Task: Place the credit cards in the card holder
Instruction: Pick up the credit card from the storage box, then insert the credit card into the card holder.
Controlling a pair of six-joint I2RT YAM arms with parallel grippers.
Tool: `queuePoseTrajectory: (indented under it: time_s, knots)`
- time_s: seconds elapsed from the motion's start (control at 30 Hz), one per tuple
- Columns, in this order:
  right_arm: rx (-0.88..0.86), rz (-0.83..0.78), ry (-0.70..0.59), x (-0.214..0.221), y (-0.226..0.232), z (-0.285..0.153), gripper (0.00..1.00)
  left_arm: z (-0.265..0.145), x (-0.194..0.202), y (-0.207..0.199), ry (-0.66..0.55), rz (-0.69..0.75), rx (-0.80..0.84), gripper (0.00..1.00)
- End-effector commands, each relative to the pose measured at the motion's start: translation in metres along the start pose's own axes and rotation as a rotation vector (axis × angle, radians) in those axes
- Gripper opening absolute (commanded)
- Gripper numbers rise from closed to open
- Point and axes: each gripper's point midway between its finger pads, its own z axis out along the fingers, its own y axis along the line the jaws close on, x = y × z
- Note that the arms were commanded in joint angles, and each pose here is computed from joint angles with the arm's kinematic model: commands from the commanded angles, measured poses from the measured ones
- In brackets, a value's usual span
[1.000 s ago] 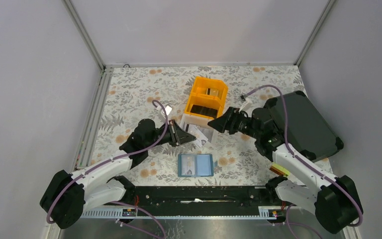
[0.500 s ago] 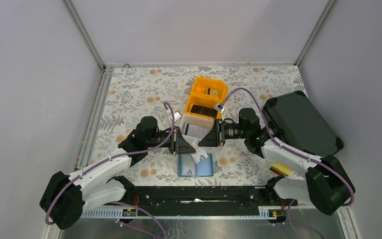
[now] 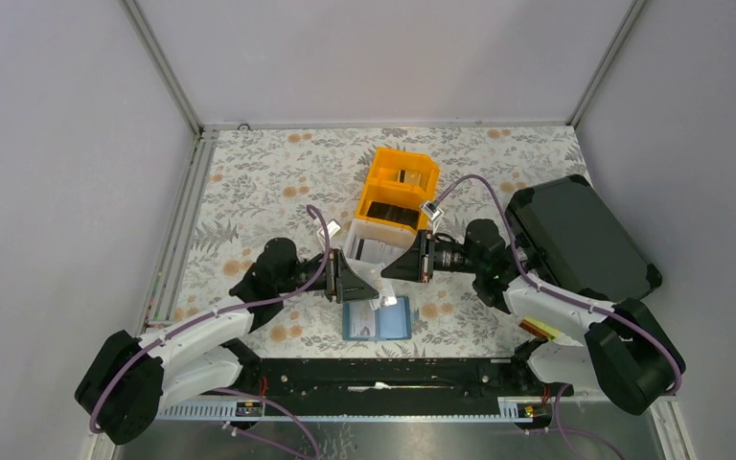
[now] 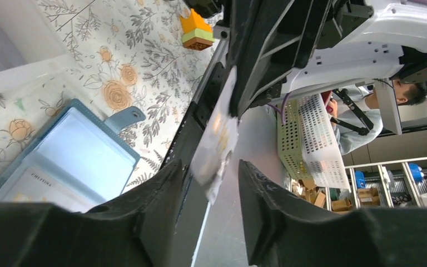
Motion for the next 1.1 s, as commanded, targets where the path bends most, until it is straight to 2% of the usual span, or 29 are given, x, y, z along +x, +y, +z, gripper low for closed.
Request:
queuePoseTrajectory:
  time_s: [0.0, 0.17, 0.23, 0.3, 0.37, 0.4, 0.47, 0.6, 0.77, 0.87, 1.07]
  knots:
    - [-0.060, -0.047, -0.132, -0.022, 0.020, 0.000, 0.00, -0.001, -0.023, -0.023, -0.146, -0.006, 0.119, 0.37]
    - [-0.032, -0.050, -0.150, -0.024, 0.016, -0.001, 0.00, -0.002, -0.025, -0.024, -0.177, -0.031, 0.138, 0.07]
    - [0.002, -0.039, -0.142, -0.021, 0.008, -0.002, 0.00, -0.002, -0.023, -0.020, -0.180, -0.042, 0.122, 0.00]
    - [0.048, -0.030, -0.136, -0.018, 0.001, -0.004, 0.33, -0.002, -0.017, -0.010, -0.166, -0.060, 0.084, 0.00]
    - [0.114, -0.036, -0.126, -0.013, -0.010, -0.009, 0.55, -0.002, -0.008, 0.004, -0.137, -0.083, 0.023, 0.00]
    - [0.165, -0.033, -0.119, -0.010, -0.018, -0.012, 0.61, -0.003, -0.001, 0.014, -0.116, -0.096, -0.022, 0.00]
    - [0.301, -0.033, -0.115, -0.004, -0.037, -0.024, 0.66, -0.008, 0.015, 0.036, -0.069, -0.115, -0.134, 0.00]
    - [0.611, 0.021, -0.075, 0.023, -0.079, -0.063, 0.68, -0.025, 0.044, 0.067, 0.041, -0.123, -0.338, 0.00]
    - [0.888, 0.129, 0.016, 0.072, -0.115, -0.100, 0.54, -0.028, 0.072, 0.074, 0.151, -0.181, -0.410, 0.00]
    - [0.966, 0.143, 0.033, 0.085, -0.125, -0.102, 0.53, -0.023, 0.079, 0.079, 0.176, -0.191, -0.447, 0.00]
    - [0.974, 0.144, 0.044, 0.092, -0.129, -0.092, 0.53, -0.011, 0.071, 0.089, 0.143, -0.210, -0.486, 0.00]
